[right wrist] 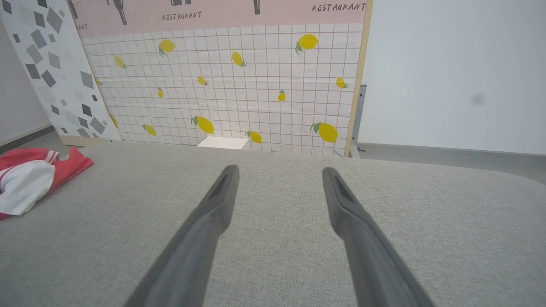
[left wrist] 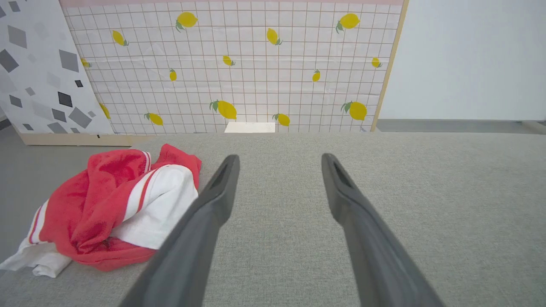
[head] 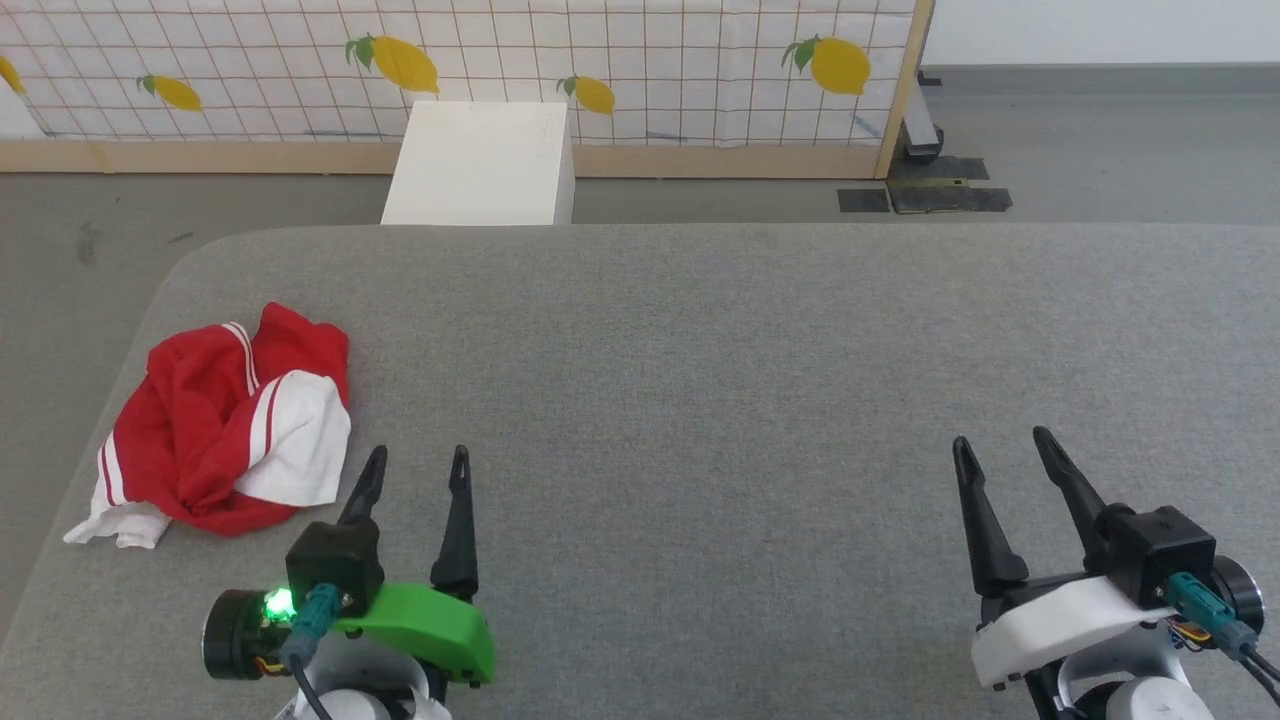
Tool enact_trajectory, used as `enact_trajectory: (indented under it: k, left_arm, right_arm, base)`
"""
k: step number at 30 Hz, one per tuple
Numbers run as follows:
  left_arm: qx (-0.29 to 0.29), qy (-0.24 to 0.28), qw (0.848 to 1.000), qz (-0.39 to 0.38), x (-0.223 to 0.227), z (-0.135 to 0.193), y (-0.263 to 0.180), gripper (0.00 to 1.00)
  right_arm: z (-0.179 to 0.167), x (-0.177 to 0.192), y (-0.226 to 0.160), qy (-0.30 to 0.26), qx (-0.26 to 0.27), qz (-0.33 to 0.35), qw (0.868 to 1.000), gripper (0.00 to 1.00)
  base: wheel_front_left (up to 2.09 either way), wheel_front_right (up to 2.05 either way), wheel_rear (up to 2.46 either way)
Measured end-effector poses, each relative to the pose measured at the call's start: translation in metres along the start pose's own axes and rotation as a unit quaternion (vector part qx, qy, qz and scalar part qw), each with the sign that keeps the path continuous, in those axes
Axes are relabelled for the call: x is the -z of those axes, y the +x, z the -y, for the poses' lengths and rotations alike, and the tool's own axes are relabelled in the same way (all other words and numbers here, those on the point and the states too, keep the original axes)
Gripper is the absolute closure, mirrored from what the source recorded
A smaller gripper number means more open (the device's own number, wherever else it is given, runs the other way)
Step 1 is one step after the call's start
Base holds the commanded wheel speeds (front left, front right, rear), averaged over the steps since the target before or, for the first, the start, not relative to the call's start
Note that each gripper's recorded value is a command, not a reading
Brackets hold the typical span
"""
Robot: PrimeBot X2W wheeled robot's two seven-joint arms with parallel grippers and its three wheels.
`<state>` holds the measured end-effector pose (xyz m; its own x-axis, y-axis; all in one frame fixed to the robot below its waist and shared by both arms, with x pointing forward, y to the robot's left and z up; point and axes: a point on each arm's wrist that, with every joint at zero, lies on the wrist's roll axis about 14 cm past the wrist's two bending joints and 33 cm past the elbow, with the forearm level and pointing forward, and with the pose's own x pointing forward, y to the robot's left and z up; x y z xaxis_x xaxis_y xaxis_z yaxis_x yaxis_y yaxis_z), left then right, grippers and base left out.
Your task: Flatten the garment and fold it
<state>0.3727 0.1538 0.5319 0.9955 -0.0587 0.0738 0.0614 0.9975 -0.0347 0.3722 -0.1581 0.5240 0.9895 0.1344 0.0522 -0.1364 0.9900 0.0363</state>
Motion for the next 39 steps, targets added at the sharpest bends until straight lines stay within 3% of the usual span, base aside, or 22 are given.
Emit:
enact_trajectory:
  k: [18, 39]
  left_arm:
    - [-0.001, -0.014, 1.0, 0.0, 0.007, 0.003, -0.002, 0.0]
    - [-0.091, -0.019, 0.996, 0.015, 0.003, -0.049, -0.034, 0.0]
  right_arm:
    - [-0.004, 0.008, 0.002, 0.023, -0.005, 0.002, 1.0, 0.0]
    - [-0.078, 0.02, 0.027, 0.028, -0.116, -0.006, 0.993, 0.0]
  base:
    - [0.0, 0.0, 0.0]
    - [0.0, 0.0, 0.0]
